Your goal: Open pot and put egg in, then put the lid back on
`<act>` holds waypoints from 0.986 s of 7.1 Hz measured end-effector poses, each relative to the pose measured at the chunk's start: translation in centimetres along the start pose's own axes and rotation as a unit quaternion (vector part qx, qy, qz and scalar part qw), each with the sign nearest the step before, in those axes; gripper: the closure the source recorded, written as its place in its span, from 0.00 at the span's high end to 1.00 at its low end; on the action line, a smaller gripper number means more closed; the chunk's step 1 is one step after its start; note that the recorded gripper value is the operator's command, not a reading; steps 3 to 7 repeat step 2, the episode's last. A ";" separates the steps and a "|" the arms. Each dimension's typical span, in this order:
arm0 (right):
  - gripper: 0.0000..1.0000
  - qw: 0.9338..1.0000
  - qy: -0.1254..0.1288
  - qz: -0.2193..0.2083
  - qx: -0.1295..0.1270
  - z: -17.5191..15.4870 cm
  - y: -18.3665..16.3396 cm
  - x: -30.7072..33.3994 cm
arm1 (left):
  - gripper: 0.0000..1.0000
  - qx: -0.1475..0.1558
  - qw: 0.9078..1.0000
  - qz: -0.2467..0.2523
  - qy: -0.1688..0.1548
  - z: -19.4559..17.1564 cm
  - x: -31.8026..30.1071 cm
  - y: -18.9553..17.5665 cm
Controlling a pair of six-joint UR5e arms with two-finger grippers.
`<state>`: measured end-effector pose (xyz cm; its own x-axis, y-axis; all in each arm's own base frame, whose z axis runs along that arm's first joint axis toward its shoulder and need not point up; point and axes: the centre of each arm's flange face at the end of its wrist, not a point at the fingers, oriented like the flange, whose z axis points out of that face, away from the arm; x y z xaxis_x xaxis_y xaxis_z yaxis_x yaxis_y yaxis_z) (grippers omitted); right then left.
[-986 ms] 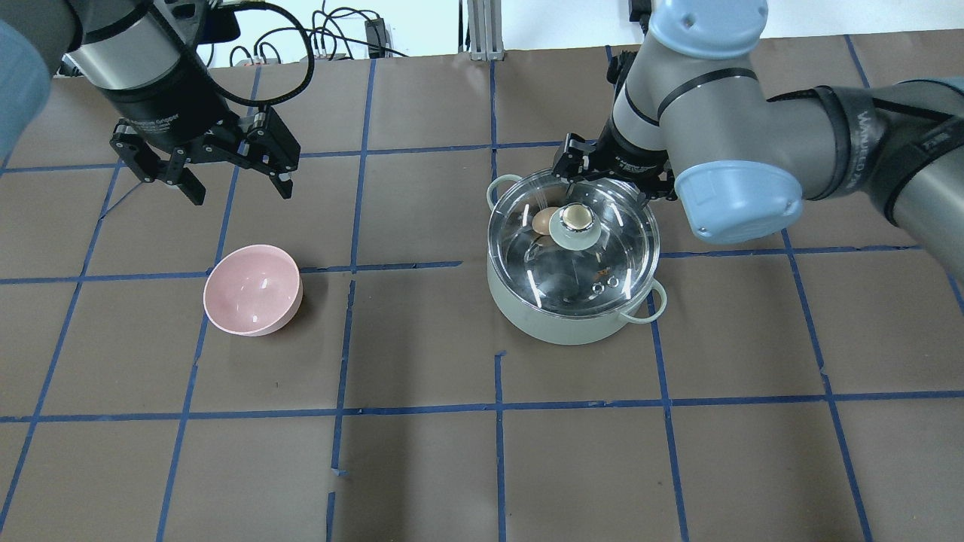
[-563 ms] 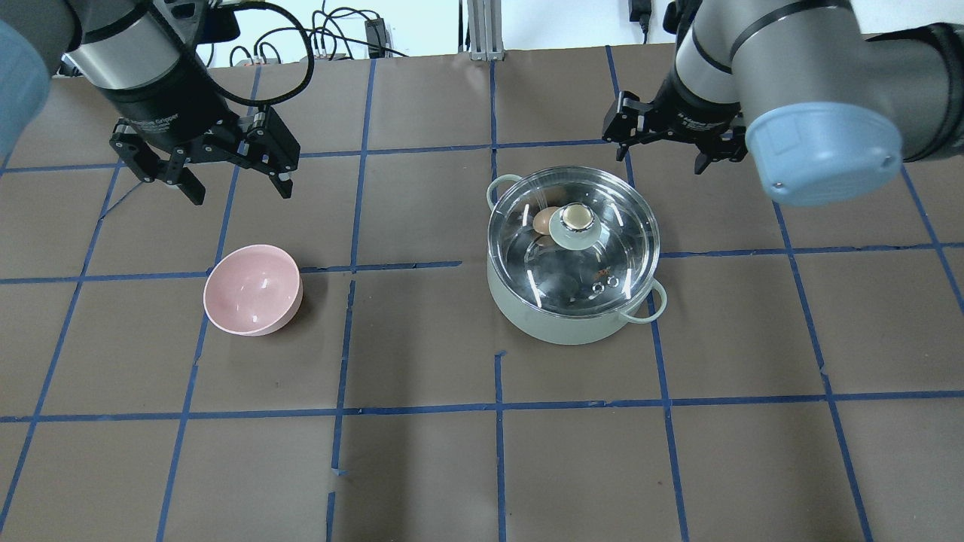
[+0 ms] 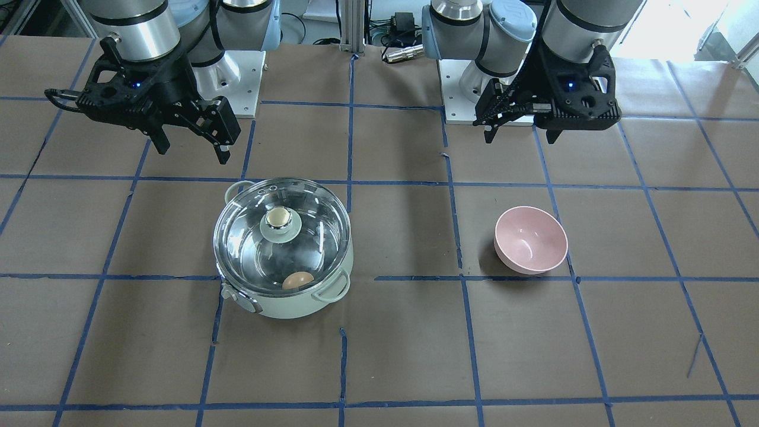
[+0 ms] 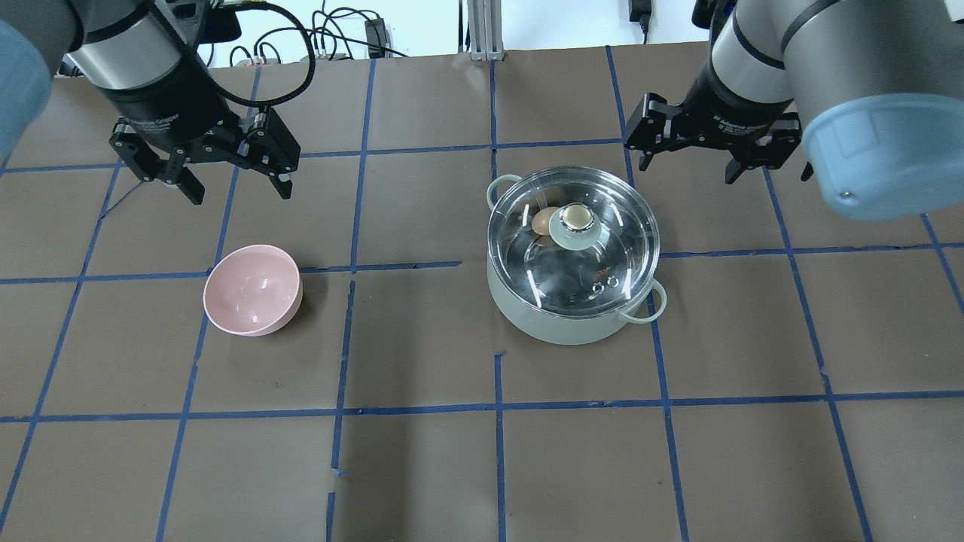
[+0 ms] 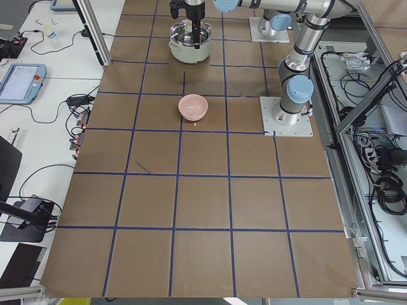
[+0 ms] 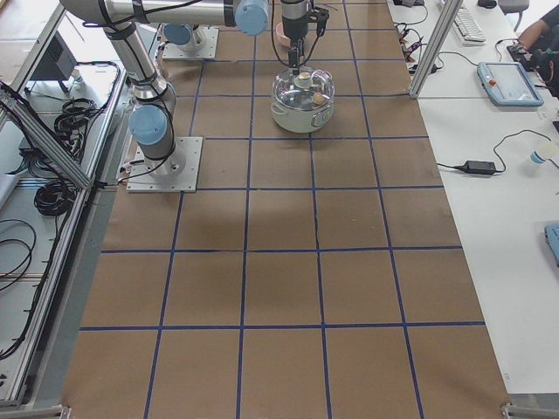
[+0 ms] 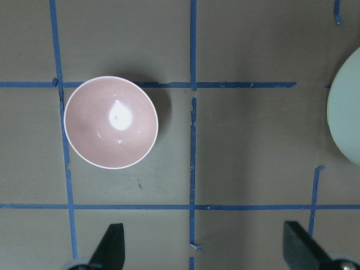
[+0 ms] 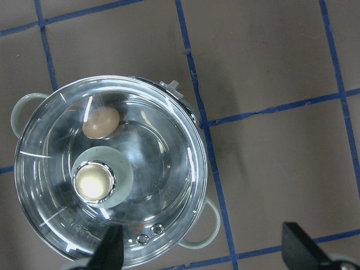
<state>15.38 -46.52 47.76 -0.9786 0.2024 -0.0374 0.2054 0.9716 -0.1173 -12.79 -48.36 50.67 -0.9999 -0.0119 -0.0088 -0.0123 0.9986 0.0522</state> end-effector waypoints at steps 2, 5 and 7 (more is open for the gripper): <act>1.00 1.000 0.003 -0.001 -0.010 -0.2 0.8 0.2 | 0.99 0.005 1.000 -0.009 0.000 -0.2 0.0 0.2; 1.00 1.000 0.003 -0.001 -0.010 -0.2 0.8 0.2 | 0.99 0.005 1.000 -0.009 0.000 -0.2 0.0 0.2; 1.00 1.000 0.003 -0.001 -0.010 -0.2 0.8 0.2 | 0.99 0.005 1.000 -0.009 0.000 -0.2 0.0 0.2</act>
